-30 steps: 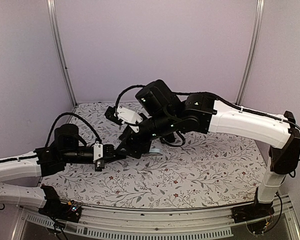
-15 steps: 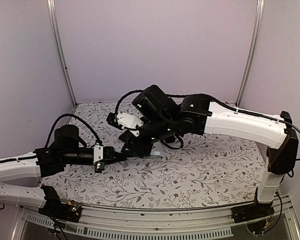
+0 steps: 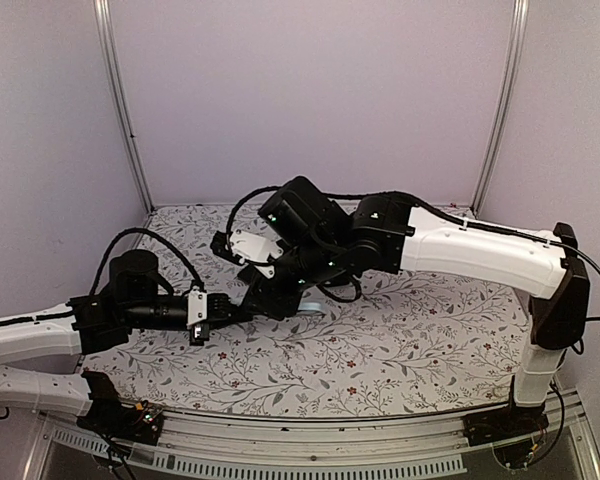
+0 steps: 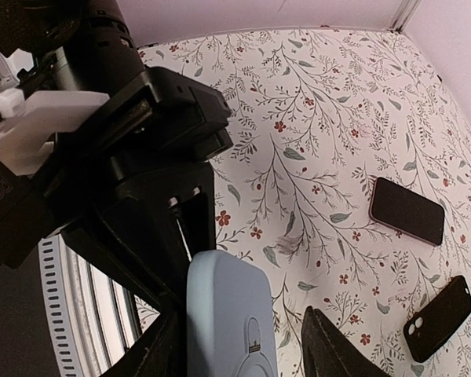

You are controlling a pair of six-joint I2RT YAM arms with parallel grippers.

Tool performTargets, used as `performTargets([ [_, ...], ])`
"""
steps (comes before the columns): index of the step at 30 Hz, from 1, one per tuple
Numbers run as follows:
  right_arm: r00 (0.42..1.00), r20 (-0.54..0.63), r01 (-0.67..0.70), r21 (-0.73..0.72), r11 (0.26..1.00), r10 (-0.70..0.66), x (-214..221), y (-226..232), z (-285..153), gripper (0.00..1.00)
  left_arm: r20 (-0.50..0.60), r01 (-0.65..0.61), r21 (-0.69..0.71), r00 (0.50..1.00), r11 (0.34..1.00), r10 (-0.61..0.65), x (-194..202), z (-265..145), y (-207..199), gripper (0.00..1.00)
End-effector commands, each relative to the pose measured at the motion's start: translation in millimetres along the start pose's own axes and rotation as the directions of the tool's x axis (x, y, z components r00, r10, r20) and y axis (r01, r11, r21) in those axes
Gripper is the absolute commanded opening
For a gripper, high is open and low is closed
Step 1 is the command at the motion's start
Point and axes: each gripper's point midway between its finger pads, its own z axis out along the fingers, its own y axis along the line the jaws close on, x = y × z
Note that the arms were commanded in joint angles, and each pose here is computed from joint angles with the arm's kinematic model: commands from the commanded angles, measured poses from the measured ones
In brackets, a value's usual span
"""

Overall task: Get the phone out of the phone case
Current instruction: Remove the phone case from the phone.

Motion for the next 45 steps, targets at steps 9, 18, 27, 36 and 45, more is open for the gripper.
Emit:
performTargets([
  [9,0.999,-0.043,0.006,0.125,0.992,0.0,6,-17,5,0.42,0.085,-0.06,-0.054,0.994,0.997,0.065,-33,-5,16,0.0],
  [18,0.998,-0.065,0.012,0.092,0.996,-0.006,11,-8,5,0.28,0.072,-0.064,-0.07,0.995,0.995,0.069,-31,-5,19,0.0],
  [27,0.995,-0.103,0.016,0.142,0.99,-0.001,19,-15,-1,0.25,0.053,-0.066,-0.082,0.996,0.994,0.071,-26,-3,20,0.0],
  [36,0.988,-0.152,0.018,0.162,0.987,0.006,36,-18,-5,0.17,0.03,-0.071,-0.093,0.997,0.993,0.074,-19,-2,20,0.0],
  [45,0.982,-0.187,0.01,0.143,0.99,0.017,48,-14,-2,0.09,0.001,-0.081,-0.099,0.997,0.992,0.082,-12,1,20,0.0],
])
